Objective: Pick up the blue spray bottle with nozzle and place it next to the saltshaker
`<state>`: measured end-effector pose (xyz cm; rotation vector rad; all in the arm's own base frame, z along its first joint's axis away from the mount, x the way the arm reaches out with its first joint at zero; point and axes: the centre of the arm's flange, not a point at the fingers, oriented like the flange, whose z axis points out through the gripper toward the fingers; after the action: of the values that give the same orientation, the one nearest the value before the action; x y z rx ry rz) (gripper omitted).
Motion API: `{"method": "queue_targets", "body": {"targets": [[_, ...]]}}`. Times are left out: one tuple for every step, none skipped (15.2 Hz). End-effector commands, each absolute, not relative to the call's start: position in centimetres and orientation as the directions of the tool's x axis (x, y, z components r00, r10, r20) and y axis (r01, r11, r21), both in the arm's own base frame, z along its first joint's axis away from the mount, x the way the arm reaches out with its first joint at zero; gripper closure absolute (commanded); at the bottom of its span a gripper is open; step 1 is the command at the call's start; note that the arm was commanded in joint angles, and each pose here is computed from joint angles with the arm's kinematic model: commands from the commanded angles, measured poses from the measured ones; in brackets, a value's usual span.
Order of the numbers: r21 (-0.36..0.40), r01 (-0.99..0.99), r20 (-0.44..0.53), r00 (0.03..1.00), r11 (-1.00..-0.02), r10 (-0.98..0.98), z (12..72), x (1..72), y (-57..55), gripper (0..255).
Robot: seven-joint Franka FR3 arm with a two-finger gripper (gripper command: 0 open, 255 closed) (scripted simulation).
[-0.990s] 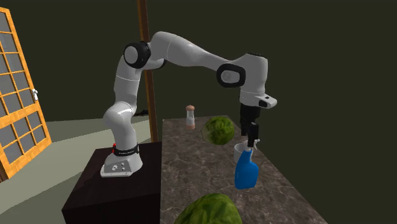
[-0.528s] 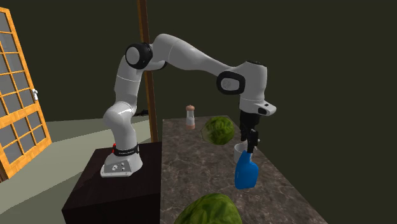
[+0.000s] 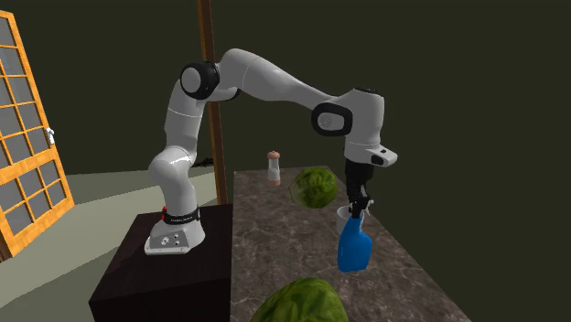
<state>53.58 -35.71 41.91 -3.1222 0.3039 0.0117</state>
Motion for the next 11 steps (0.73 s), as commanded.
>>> {"method": "queue_targets", "body": {"targets": [[-0.004,-0.193,-0.008,0.981,-0.981,-0.193,41.9,53.6,-35.7,255],[-0.004,-0.193,-0.008,0.981,-0.981,-0.193,41.9,53.6,-35.7,255],[-0.004,-0.193,-0.008,0.981,-0.981,-0.193,41.9,53.6,-35.7,255],[-0.004,-0.193,-0.008,0.981,-0.981,-0.193,41.9,53.6,-35.7,255],[-0.004,-0.193,-0.008,0.981,-0.981,-0.193,41.9,53.6,-35.7,255],[-0.004,-0.193,-0.008,0.981,-0.981,-0.193,41.9,53.6,-35.7,255],[-0.004,-0.193,-0.008,0.981,-0.981,-0.193,41.9,53.6,-35.7,255],[-0.004,-0.193,-0.008,0.981,-0.981,-0.193,42.4,53.6,-35.7,255],[-0.004,-0.193,-0.008,0.981,-0.981,-0.193,43.0,53.6,-35.7,255],[-0.004,-0.193,-0.008,0.981,-0.981,-0.193,43.5,53.6,-35.7,255],[-0.004,-0.193,-0.008,0.981,-0.981,-0.193,44.0,53.6,-35.7,255]]}}
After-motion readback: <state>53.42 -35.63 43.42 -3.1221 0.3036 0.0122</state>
